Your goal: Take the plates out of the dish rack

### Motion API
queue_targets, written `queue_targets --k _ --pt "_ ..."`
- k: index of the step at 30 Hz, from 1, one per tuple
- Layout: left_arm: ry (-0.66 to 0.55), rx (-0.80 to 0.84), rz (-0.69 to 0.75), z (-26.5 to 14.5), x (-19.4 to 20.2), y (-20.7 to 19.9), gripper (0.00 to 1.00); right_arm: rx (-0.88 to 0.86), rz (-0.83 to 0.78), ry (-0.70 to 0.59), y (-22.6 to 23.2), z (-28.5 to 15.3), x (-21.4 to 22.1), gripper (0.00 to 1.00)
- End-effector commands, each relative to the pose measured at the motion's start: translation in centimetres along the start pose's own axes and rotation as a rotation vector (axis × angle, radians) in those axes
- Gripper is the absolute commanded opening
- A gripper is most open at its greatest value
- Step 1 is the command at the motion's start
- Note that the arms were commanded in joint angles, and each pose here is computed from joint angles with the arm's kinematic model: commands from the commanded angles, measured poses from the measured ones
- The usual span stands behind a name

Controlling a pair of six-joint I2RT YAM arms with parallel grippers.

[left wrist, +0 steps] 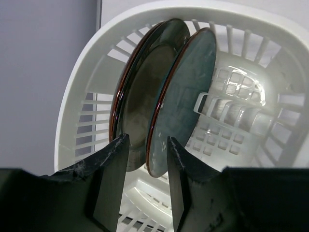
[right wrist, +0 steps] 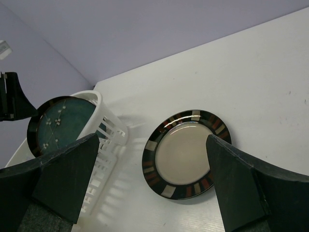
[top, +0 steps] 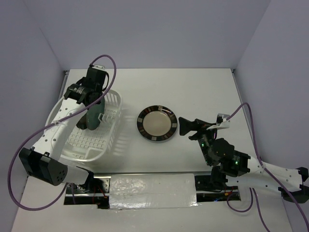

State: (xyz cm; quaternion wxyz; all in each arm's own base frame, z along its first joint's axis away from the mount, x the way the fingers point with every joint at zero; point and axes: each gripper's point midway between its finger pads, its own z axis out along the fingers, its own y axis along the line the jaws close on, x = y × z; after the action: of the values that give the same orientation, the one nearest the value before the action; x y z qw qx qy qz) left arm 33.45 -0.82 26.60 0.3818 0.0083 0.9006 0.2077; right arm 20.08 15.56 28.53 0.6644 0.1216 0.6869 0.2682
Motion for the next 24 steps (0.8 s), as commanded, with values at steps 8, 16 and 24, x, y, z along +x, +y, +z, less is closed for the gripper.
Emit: queue_targets --k 8,16,24 --pt "0.034 -0.016 0.055 2.3 1.1 0.9 0.49 -0.010 0.038 -0.025 0.7 0.0 -1.4 0.99" --pt "0.053 0.009 0.083 3.2 1.1 0.3 0.48 -0.012 0.036 -0.023 0.7 0.0 -1.3 0.99" --pt "0.094 -0.017 0.104 4.2 1.8 0.2 0.46 -0.017 0.043 -0.026 0.7 -0.1 -1.4 0.99"
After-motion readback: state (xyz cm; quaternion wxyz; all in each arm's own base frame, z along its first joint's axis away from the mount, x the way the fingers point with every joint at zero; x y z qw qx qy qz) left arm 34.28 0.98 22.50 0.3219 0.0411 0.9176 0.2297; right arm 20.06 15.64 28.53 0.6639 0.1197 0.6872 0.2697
